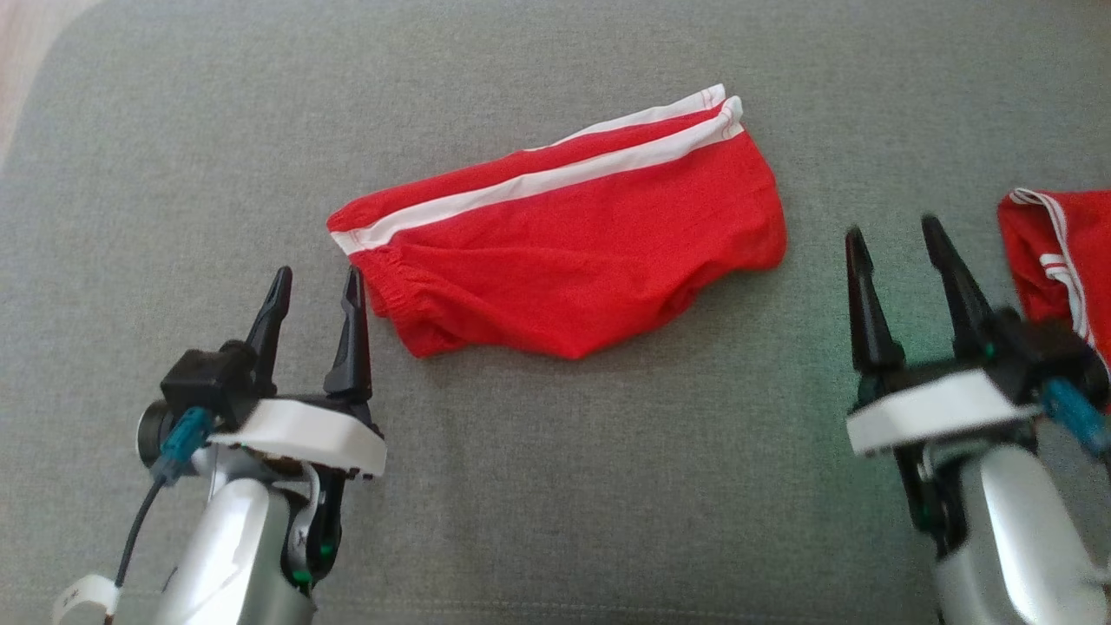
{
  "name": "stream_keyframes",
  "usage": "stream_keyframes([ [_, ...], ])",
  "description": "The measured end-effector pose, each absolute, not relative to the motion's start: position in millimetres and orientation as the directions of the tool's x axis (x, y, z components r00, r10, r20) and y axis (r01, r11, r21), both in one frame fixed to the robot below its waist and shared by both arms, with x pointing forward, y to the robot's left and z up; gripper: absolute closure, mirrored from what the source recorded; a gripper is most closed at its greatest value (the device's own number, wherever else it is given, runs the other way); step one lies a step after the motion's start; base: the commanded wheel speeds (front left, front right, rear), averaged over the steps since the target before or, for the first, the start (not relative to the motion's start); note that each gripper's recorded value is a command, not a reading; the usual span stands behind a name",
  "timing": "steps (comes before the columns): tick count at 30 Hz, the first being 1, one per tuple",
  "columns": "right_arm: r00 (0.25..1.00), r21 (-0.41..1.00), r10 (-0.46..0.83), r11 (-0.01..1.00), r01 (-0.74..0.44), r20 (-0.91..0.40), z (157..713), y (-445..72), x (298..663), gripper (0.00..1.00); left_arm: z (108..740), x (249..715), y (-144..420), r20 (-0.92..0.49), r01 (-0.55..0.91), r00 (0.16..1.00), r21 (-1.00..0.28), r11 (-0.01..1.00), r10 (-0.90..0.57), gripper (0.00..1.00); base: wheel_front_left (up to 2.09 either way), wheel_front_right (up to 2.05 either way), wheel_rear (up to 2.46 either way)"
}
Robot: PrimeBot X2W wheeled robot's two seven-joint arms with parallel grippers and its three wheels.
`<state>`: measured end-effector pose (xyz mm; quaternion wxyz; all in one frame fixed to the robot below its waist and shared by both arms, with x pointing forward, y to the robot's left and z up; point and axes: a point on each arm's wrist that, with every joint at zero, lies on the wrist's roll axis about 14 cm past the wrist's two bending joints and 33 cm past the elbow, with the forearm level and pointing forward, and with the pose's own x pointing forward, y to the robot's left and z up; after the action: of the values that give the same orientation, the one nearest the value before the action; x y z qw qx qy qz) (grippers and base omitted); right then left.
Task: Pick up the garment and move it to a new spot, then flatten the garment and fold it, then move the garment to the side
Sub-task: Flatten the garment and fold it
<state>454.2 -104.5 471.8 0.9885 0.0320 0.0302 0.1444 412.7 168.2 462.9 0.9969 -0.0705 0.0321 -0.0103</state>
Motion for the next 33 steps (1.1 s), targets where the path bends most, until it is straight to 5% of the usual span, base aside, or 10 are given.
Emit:
stream_keyframes([
  [8,0.960,0.069,0.259,0.965,-0.253,-0.106,474,-115,419,0.00,457,404,159,-0.089,0.042,0.995,-0.139,0.989,-0.055,0.00,0.00,0.00,0.00],
  [33,0.959,0.085,0.253,0.966,-0.244,-0.127,472,-115,423,0.00,448,403,159,-0.120,0.032,0.992,-0.138,0.990,-0.049,0.00,0.00,0.00,0.00],
])
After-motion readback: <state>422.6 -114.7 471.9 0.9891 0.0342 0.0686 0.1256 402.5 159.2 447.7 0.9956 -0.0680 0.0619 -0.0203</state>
